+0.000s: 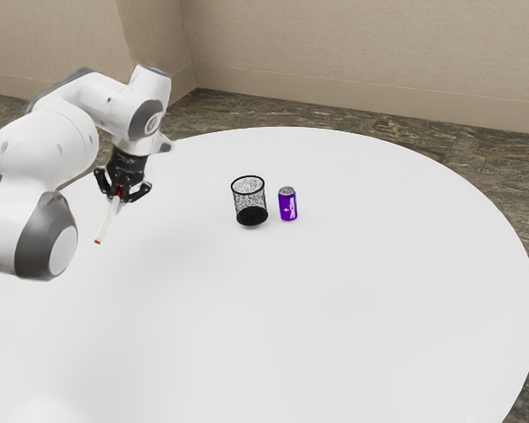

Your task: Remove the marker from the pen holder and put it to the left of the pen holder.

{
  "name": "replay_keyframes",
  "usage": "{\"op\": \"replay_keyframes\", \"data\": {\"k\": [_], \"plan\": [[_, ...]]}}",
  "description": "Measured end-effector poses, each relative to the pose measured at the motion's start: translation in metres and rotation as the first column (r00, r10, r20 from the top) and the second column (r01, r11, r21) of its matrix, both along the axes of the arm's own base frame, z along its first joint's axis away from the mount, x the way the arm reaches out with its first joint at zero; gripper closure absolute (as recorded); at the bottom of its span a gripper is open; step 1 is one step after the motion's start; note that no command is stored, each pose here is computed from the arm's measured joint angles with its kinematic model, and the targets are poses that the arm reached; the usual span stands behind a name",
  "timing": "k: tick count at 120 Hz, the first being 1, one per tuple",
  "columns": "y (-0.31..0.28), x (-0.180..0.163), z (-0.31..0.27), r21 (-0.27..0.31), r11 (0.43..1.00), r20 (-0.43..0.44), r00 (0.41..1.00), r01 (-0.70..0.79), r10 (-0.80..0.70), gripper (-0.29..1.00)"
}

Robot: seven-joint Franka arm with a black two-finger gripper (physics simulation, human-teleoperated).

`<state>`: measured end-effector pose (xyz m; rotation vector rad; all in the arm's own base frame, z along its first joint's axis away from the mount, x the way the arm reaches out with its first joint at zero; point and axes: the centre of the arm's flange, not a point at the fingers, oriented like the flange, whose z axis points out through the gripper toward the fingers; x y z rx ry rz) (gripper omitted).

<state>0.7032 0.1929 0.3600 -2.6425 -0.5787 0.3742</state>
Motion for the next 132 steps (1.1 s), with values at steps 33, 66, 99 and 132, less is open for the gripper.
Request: {"op": "replay_keyframes", "data": {"k": [33,66,99,132], "plan": [[0.000,-0.024,-0.084,0.017,0.995,-0.258,0.961,-0.103,0.104,0.76],[-0.008,-0.027,-0.088,-0.036,0.994,-0.295,0.951,-0.106,0.091,0.76],[-0.016,-0.025,-0.089,-0.082,0.994,-0.305,0.951,-0.072,0.043,0.38],[-0.020,-0.023,-0.087,-0.105,0.993,-0.296,0.955,-0.048,0.015,0.12]]}}
